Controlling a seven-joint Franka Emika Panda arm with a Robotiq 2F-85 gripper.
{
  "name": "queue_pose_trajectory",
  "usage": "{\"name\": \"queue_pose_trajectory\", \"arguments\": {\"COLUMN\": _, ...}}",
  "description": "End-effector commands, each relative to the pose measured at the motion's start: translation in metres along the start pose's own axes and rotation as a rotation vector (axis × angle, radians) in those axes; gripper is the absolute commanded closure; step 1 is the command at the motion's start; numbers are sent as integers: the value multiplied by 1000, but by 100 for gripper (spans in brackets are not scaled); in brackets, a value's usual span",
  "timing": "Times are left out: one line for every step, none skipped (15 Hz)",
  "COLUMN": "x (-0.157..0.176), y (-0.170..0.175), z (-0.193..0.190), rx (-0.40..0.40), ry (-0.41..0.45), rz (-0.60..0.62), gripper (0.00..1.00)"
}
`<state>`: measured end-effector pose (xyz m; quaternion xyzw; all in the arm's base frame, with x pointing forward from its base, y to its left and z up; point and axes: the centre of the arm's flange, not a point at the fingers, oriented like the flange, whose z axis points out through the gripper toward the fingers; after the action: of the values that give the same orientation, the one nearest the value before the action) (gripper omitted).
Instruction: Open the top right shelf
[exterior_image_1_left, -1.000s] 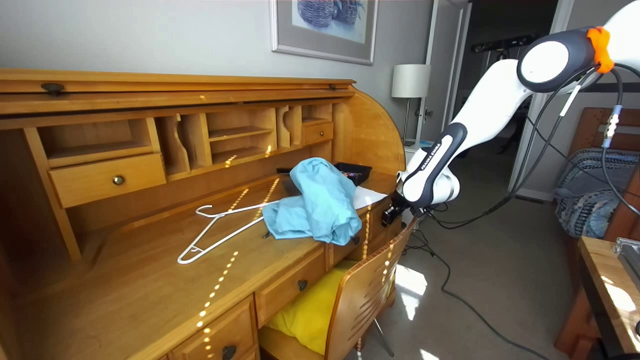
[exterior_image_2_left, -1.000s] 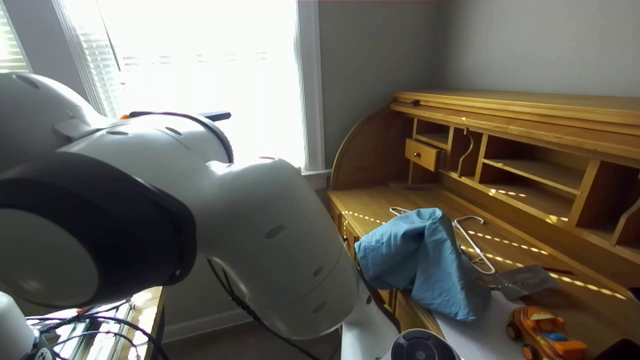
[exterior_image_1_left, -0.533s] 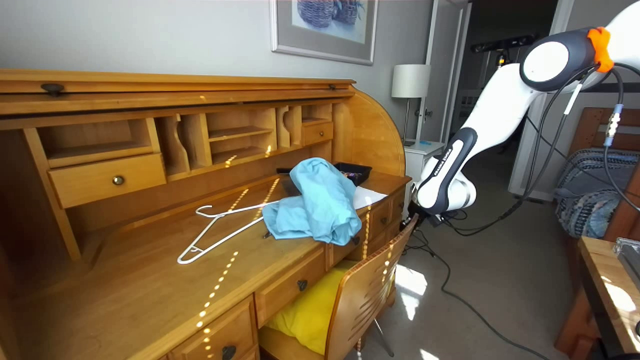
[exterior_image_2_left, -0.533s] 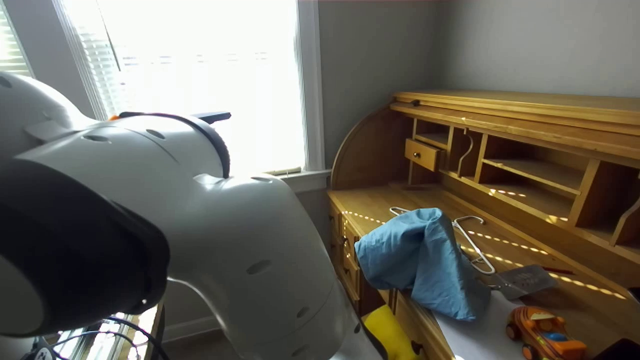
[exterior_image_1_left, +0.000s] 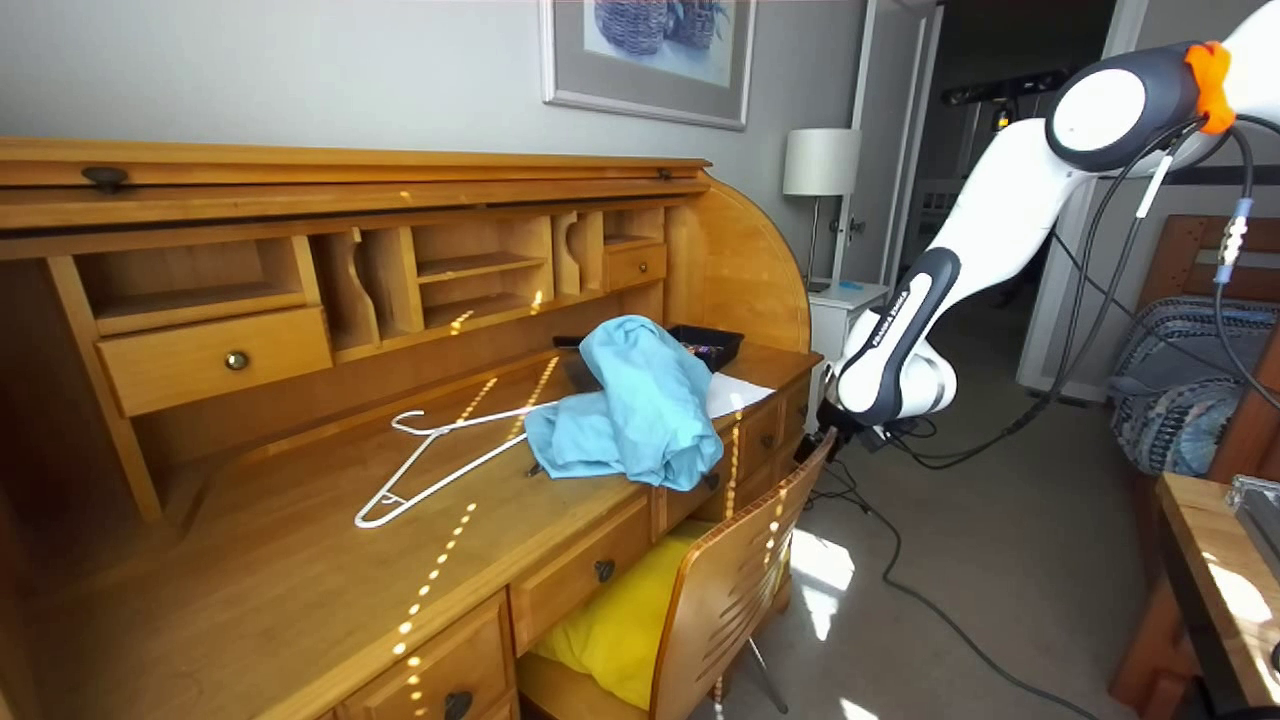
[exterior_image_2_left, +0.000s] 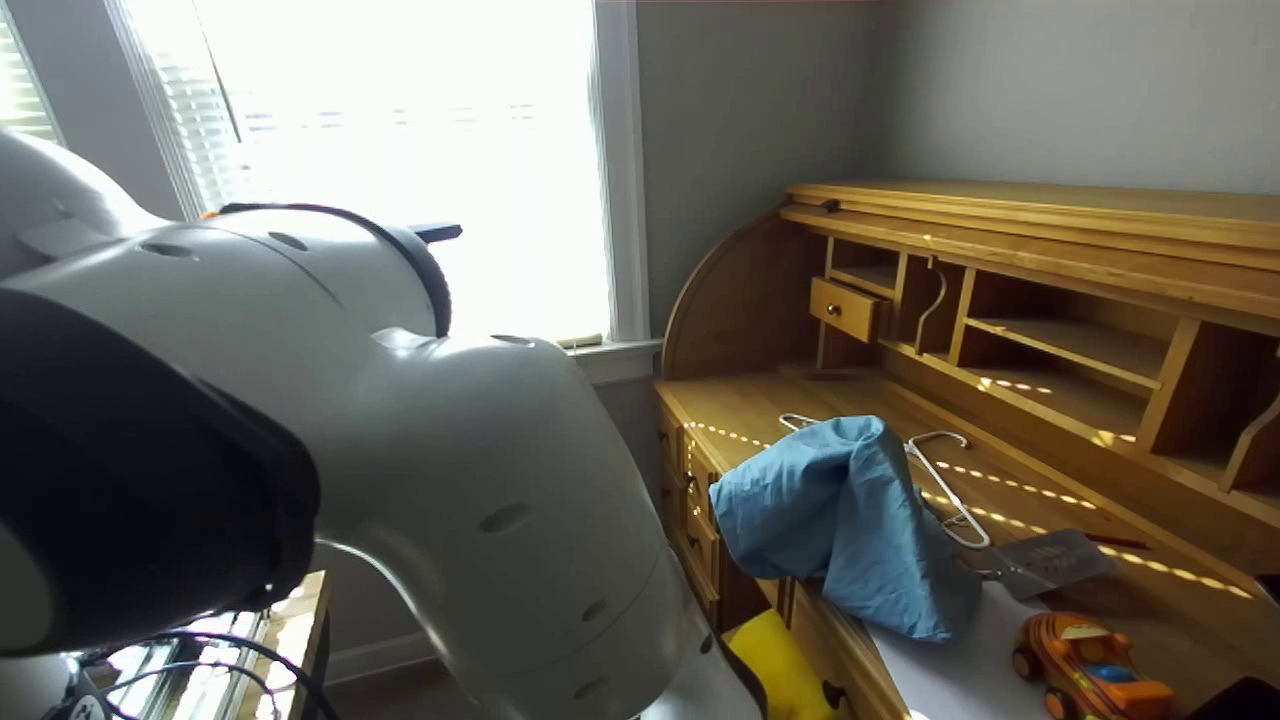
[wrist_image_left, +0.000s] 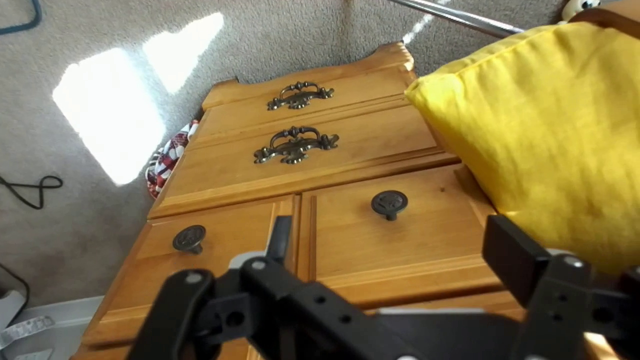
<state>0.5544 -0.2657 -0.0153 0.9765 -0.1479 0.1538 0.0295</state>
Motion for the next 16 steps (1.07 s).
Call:
{"name": "queue_pose_trajectory", "arguments": {"x": 1, "y": -6, "z": -22, "rx": 15, "ry": 47, "rz": -47, "gripper": 0}}
{"name": "queue_pose_trajectory", "arguments": {"x": 3, "y": -8, "z": -23, "rx": 12, "ry": 57, "rz": -62, "gripper": 0}}
{"name": "queue_pose_trajectory", "arguments": {"x": 5, "y": -9, "z": -24, "rx": 15, "ry": 58, "rz": -85, "gripper": 0}}
{"name": "queue_pose_trajectory", "arguments": {"x": 8, "y": -9, "z": -23, "rx": 12, "ry": 62, "rz": -110, "gripper": 0}}
{"name": "queue_pose_trajectory", "arguments": {"x": 11, "y": -10, "z": -24, "rx": 12, "ry": 71, "rz": -138, "gripper": 0}}
{"name": "queue_pose_trajectory", "arguments": {"x": 14, "y": -10, "z": -25, "rx": 1, "ry": 89, "rz": -151, "gripper": 0}}
{"name": "queue_pose_trajectory", "arguments": {"x": 16, "y": -11, "z": -27, "rx": 2, "ry": 100, "rz": -163, "gripper": 0}}
{"name": "queue_pose_trajectory", "arguments": {"x": 18, "y": -11, "z": -27, "rx": 4, "ry": 112, "rz": -173, "gripper": 0}}
{"name": "queue_pose_trajectory", "arguments": {"x": 20, "y": -12, "z": -27, "rx": 0, "ry": 128, "rz": -178, "gripper": 0}}
{"name": "queue_pose_trajectory", "arguments": {"x": 23, "y": -14, "z": -26, "rx": -3, "ry": 146, "rz": -170, "gripper": 0}}
{"name": "queue_pose_trajectory", "arguments": {"x": 25, "y": -15, "z": -27, "rx": 0, "ry": 157, "rz": -168, "gripper": 0}}
{"name": "queue_pose_trajectory", "arguments": {"x": 27, "y": -16, "z": -27, "rx": 5, "ry": 162, "rz": -151, "gripper": 0}}
{"name": "queue_pose_trajectory", "arguments": {"x": 28, "y": -17, "z": -28, "rx": 9, "ry": 151, "rz": -142, "gripper": 0}}
{"name": "queue_pose_trajectory", "arguments": {"x": 25, "y": -18, "z": -23, "rx": -5, "ry": 141, "rz": -148, "gripper": 0}}
{"name": "queue_pose_trajectory", "arguments": {"x": 25, "y": -19, "z": -23, "rx": -3, "ry": 141, "rz": -147, "gripper": 0}}
{"name": "queue_pose_trajectory", "arguments": {"x": 25, "y": -19, "z": -23, "rx": -2, "ry": 141, "rz": -146, "gripper": 0}}
